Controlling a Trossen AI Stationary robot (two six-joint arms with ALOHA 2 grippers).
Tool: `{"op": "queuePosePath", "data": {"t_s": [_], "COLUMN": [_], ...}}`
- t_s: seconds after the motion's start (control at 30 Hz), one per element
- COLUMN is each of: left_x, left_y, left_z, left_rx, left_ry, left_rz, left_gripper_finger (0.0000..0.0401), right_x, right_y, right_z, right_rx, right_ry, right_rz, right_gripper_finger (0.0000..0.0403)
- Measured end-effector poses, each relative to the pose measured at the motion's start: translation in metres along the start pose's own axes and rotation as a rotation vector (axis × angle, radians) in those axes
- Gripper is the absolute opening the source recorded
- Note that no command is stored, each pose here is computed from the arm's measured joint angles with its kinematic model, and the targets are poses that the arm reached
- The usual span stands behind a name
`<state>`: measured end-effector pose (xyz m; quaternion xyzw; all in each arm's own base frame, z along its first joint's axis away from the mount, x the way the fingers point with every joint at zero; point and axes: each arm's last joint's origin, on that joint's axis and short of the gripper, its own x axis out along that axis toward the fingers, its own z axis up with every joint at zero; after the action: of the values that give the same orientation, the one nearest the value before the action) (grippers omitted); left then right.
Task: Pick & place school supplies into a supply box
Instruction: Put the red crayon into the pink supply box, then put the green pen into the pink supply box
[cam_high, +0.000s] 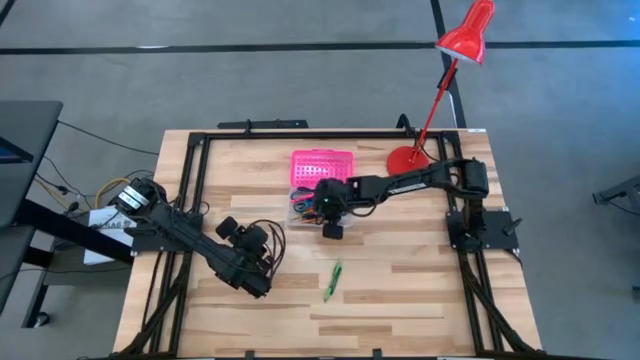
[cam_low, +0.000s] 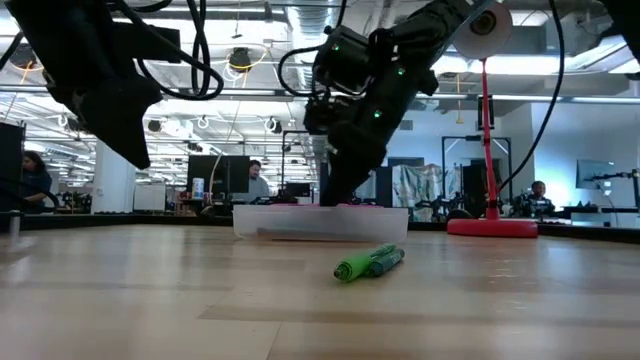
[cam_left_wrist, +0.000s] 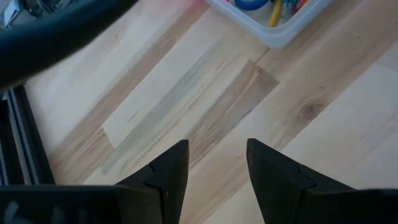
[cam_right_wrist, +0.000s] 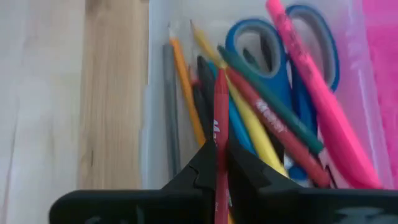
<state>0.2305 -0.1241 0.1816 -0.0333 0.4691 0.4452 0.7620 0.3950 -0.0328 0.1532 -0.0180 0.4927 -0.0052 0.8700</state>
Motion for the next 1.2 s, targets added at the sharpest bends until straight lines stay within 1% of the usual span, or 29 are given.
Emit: {"op": "queuePosePath", "data": {"t_s": [0.13, 0.3, 0.53, 0.67, 0.73, 0.8, 0.87, 1.0, 1.13, 1.2], "left_x": [0.000, 0.001, 0.006, 0.009, 0.011, 0.012, 0.013, 0.015, 0.017, 0.017], "left_y": [-0.001, -0.002, 0.000, -0.001, -0.003, -0.006, -0.009, -0.018, -0.027, -0.033], "left_z": [0.001, 0.001, 0.007, 0.011, 0.014, 0.015, 0.017, 0.023, 0.032, 0.038], "left_rx": [-0.011, -0.027, -0.043, -0.068, -0.090, -0.116, -0.115, -0.117, -0.137, -0.139], "left_ry": [0.009, 0.008, 0.018, 0.023, 0.035, 0.073, 0.098, 0.090, 0.081, 0.062], "left_rz": [-0.009, -0.018, -0.001, -0.005, -0.022, -0.058, -0.095, -0.184, -0.279, -0.354], "left_gripper_finger": [0.0157, 0.0157, 0.0157, 0.0157, 0.0157, 0.0157, 0.0157, 0.0157, 0.0157, 0.0157], "right_x": [0.000, 0.000, 0.000, -0.003, -0.011, -0.026, -0.043, -0.079, -0.107, -0.116], "right_y": [0.006, 0.006, 0.007, 0.007, 0.007, 0.010, 0.015, 0.025, 0.038, 0.046], "right_z": [0.001, 0.001, 0.001, 0.001, 0.003, 0.007, 0.013, 0.017, 0.014, 0.010], "right_rx": [-0.031, -0.051, -0.049, -0.012, 0.001, -0.008, -0.029, -0.087, -0.128, -0.143], "right_ry": [0.008, 0.013, 0.011, 0.017, 0.004, -0.016, -0.063, -0.111, -0.111, -0.086], "right_rz": [-0.036, -0.041, -0.041, -0.032, -0.033, -0.031, -0.026, -0.008, 0.049, 0.090], "right_gripper_finger": [0.0011, 0.0024, 0.0076, 0.0101, 0.0107, 0.0108, 0.0105, 0.0099, 0.0097, 0.0097]}}
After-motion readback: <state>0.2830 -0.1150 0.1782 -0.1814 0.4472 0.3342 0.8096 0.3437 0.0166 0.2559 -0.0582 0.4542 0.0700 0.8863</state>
